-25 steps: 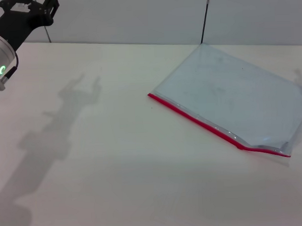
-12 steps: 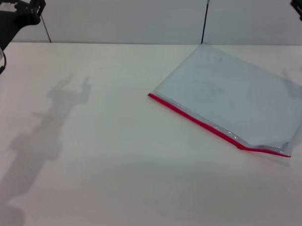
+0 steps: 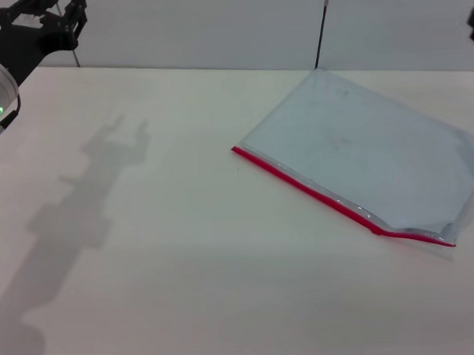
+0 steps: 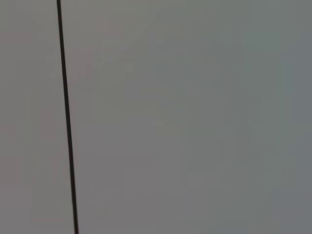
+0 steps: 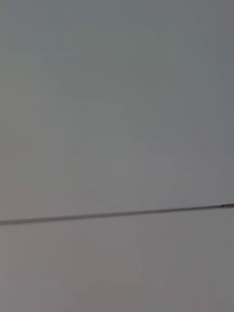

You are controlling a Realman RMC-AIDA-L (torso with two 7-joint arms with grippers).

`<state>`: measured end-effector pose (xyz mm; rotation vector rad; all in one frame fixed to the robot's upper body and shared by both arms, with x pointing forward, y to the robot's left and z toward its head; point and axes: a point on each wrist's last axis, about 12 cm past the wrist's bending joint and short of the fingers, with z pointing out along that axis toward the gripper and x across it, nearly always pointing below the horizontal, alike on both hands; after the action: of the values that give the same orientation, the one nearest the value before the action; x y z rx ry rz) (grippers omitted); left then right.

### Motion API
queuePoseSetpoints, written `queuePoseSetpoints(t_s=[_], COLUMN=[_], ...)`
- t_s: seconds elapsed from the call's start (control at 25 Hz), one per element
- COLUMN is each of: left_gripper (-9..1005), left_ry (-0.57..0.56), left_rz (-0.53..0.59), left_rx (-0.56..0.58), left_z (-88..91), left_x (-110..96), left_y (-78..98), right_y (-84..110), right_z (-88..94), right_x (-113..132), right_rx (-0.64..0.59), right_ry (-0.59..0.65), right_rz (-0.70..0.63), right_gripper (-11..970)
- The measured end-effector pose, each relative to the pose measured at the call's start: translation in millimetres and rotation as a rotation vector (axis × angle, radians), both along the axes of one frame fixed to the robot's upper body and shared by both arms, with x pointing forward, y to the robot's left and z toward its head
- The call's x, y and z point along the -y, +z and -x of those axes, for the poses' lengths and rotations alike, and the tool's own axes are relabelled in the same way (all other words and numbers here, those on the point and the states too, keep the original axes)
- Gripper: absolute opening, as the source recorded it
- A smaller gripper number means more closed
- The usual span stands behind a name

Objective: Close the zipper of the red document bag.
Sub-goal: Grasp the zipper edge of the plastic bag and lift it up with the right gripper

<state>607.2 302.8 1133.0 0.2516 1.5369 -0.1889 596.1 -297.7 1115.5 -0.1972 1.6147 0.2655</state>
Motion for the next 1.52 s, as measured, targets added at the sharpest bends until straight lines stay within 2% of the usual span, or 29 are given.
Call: queuePoseSetpoints(t_s=[0.2, 0.4, 0.64, 0.8, 0.96, 1.16, 1.4, 1.52], left_gripper=[426, 425, 425, 424, 424, 424, 423, 423], left_ry=[0.013, 0.034, 0.039, 0.030, 0.029, 0.030, 0.031, 0.041], left_rz=[0.016, 0.011, 0.010, 0.004, 0.002, 0.000, -0.002, -0.003], left_rx=[-0.013, -0.036, -0.042, -0.044, -0.044, -0.045, -0.045, -0.048], left_z=[1.3, 3.5, 5.3, 5.5, 5.4, 5.4, 5.5, 7.1], left_x=[-1, -4, -5, -3, -3, -4, -5, -8], left_y=[-0.9, -5.3, -7.1, -7.7, -7.7, -7.9, -7.8, -8.7], right_y=[14.4, 22.2, 24.8, 19.8, 12.5, 1.4, -5.8, -8.3], right_z=[20.1, 37.6, 57.8, 66.8, 70.0, 71.1, 73.5, 73.8], right_x=[6, -5, -14, -24, -28, -31, -32, -32], right_rx=[-0.035, -0.064, -0.148, -0.207, -0.255, -0.322, -0.369, -0.411], right_ry=[-0.018, 0.058, 0.310, 0.479, 0.554, 0.624, 0.669, 0.688], right_rz=[0.002, 0.048, 0.108, 0.250, 0.344, 0.481, 0.548, 0.598], right_gripper=[580, 580, 581, 581, 583, 668, 787, 786])
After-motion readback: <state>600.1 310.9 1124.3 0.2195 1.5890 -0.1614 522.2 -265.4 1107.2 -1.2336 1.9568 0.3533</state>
